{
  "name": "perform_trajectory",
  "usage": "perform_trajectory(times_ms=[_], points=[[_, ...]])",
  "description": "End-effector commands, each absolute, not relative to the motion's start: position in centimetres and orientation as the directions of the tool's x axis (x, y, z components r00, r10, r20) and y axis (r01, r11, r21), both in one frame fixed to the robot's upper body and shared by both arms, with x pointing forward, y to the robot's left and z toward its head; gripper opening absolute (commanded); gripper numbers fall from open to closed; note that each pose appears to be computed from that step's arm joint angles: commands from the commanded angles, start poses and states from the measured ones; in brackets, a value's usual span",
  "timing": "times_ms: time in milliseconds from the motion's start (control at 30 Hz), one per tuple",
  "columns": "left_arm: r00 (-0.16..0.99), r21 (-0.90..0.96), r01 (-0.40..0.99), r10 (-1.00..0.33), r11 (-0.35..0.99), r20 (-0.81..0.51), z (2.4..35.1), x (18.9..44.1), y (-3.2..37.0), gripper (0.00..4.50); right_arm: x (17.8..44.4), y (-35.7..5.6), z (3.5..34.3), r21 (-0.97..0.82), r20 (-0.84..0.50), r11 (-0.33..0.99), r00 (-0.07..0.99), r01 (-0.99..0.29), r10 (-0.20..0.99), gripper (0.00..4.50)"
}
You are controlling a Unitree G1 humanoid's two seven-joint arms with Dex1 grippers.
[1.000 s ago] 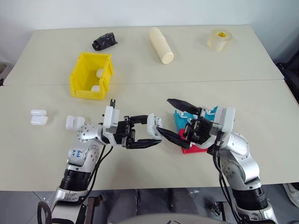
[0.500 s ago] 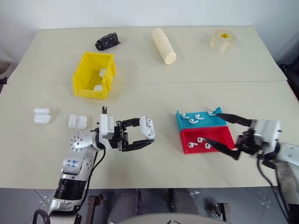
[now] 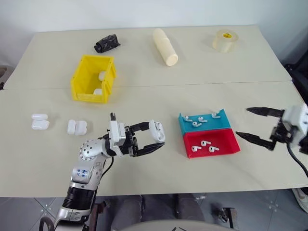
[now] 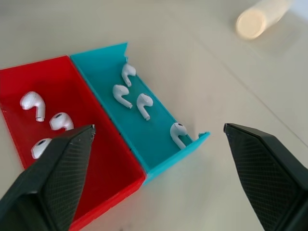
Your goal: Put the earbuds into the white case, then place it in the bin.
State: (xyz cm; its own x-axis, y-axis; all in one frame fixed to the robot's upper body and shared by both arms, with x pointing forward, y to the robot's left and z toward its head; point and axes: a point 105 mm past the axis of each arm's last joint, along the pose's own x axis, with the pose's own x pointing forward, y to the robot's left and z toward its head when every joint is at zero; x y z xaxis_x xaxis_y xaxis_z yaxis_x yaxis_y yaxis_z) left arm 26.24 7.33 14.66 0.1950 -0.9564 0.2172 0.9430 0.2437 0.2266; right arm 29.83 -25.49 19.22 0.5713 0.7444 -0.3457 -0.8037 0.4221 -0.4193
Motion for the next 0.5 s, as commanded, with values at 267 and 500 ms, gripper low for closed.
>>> perform_trajectory(times_ms=[267,500], points=[[0.169,0.258,0.937,-0.952,0.236,0.256,15.7,25.8,6.0,2.78,34.1,-22.2,19.5,-0.422,-0.676,0.227,0.472,-0.878,0.567,4.49],[0.160,0.262,0.937,-0.949,0.232,0.271,15.9,25.8,5.7,2.78,36.0,-21.5,18.1,-0.379,-0.781,0.182,0.419,-0.907,0.462,4.49]])
